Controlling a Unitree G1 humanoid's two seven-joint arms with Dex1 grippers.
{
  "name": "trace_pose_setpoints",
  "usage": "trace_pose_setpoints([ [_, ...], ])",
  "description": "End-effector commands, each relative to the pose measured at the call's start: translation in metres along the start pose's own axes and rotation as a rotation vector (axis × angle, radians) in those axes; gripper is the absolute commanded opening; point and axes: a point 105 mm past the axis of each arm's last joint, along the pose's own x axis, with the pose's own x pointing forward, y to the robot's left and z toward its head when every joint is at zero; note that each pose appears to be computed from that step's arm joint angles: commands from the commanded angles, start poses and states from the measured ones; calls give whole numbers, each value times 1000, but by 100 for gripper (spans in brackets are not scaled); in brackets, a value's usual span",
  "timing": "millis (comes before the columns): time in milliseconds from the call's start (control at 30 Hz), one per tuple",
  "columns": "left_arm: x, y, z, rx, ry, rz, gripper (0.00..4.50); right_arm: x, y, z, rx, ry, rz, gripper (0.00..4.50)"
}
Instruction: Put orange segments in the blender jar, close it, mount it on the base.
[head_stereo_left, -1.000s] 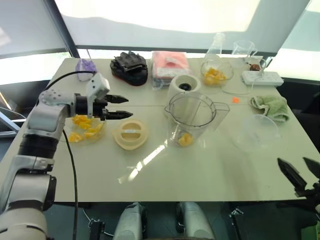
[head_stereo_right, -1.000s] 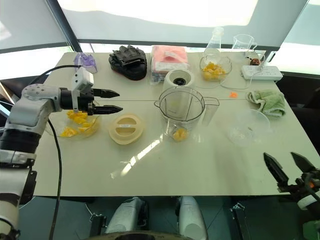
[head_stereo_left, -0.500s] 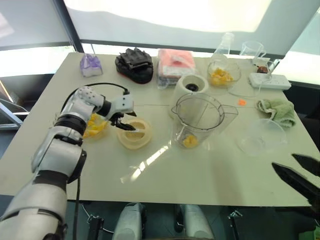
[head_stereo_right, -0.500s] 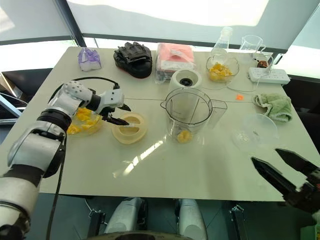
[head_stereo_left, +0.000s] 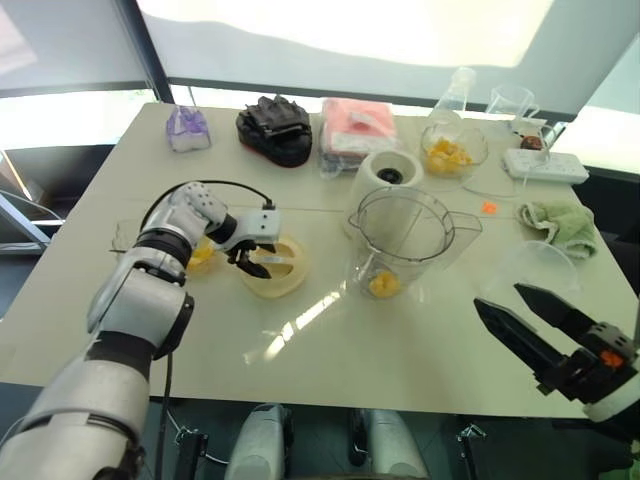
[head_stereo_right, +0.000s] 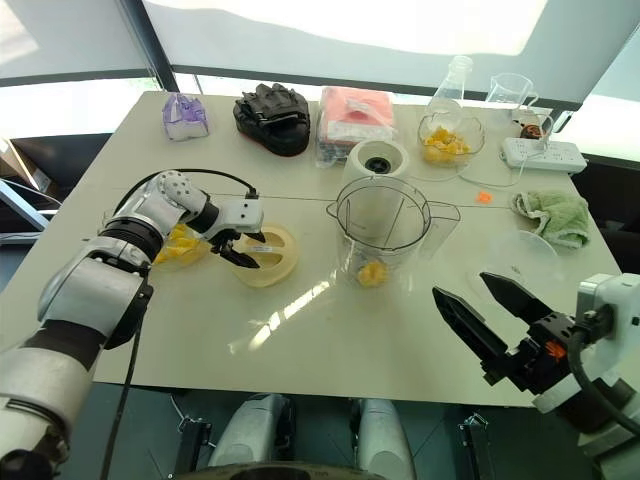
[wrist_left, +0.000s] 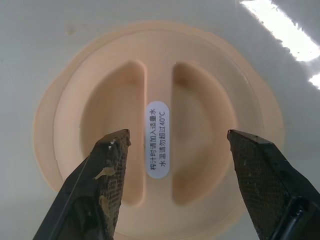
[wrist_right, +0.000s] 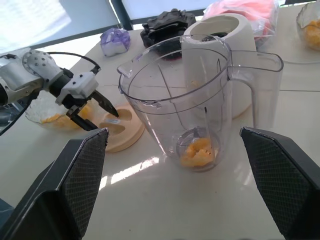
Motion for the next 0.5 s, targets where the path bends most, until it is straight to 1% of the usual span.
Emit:
trace_pose_setpoints([
  [33,8,3,5,-38,-25,30,326,4,2,2,-28,-43,-9,443],
  [233,25,2,-4,-85,18,72,326,6,0,2,-27,-64,-17,443],
  [267,27,2,-4,-87,22,75,269,6,-1,2,-28,-64,-20,450],
  [300,29,1,-6,-84,35,81,242,6,-2,1,-33,-59,-22,450],
  [433,34,0,-10,-68,64,89,38,6,-3,1,-41,-56,-25,450],
  [467,34,0,-10,-70,62,93,26,6,-4,0,-42,-53,-28,450],
  [500,34,0,-10,-72,60,98,27,7,-5,-1,-43,-50,-30,450],
])
